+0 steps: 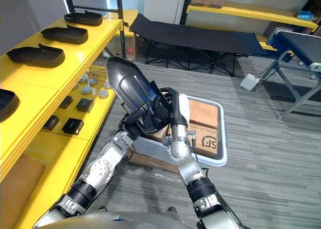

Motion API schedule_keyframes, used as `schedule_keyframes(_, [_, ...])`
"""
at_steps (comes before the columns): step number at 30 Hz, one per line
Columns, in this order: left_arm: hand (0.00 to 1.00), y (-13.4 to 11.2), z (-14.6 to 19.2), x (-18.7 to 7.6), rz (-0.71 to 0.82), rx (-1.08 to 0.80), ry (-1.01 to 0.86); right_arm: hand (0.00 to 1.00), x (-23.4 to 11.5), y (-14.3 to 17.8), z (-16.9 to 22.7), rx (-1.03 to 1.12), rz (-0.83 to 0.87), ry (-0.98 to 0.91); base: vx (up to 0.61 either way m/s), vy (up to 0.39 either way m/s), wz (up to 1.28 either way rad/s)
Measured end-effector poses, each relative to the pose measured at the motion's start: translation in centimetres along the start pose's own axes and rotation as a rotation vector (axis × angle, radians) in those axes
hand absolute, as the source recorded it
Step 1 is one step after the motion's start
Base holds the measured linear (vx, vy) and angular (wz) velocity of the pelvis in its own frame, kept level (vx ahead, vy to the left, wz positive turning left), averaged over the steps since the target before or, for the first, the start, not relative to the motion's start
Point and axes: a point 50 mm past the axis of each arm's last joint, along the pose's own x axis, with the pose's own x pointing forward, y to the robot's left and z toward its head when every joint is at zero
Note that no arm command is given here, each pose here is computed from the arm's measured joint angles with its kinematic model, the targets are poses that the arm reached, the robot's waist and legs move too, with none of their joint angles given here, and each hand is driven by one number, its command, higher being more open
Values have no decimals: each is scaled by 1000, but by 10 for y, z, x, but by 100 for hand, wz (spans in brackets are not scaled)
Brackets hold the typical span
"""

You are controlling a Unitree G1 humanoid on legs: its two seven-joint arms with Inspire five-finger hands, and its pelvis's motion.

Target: Walk over and take three plastic housings, then place them on the shelf

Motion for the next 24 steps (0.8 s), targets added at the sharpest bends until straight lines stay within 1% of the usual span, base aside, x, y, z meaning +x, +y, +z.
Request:
schedule_keyframes(5, [0,2,3,-1,27,-27,-50,0,-10,7,4,123,-38,32,0,0,0])
schedule_keyframes(11, [0,12,-4,-8,57,-77,-63,0,-24,10,-2,161,-39,68,14,19,-4])
schedule_keyframes(15, [0,16,-6,-13,37,-132,-98,0,-31,11,1,181,-34,61,24,18,-6])
schedule_keyframes(16, [0,16,-6,-14,34,-140,-113,100,-31,12,2,186,-28,52,0,0,0])
schedule_keyframes(18, [0,16,-3,-14,31,-140,-144,100,-31,13,4,195,-22,37,0,0,0])
schedule_keyframes(21, [0,14,7,-16,38,-84,-244,100,-37,18,6,208,14,25,0,0,0])
schedule_keyframes(22, [0,12,16,-16,66,-53,-311,100,-45,25,6,219,45,34,0,0,0])
schedule_keyframes(24, [0,11,28,-19,111,11,-384,100,-54,29,6,249,66,53,0,0,0])
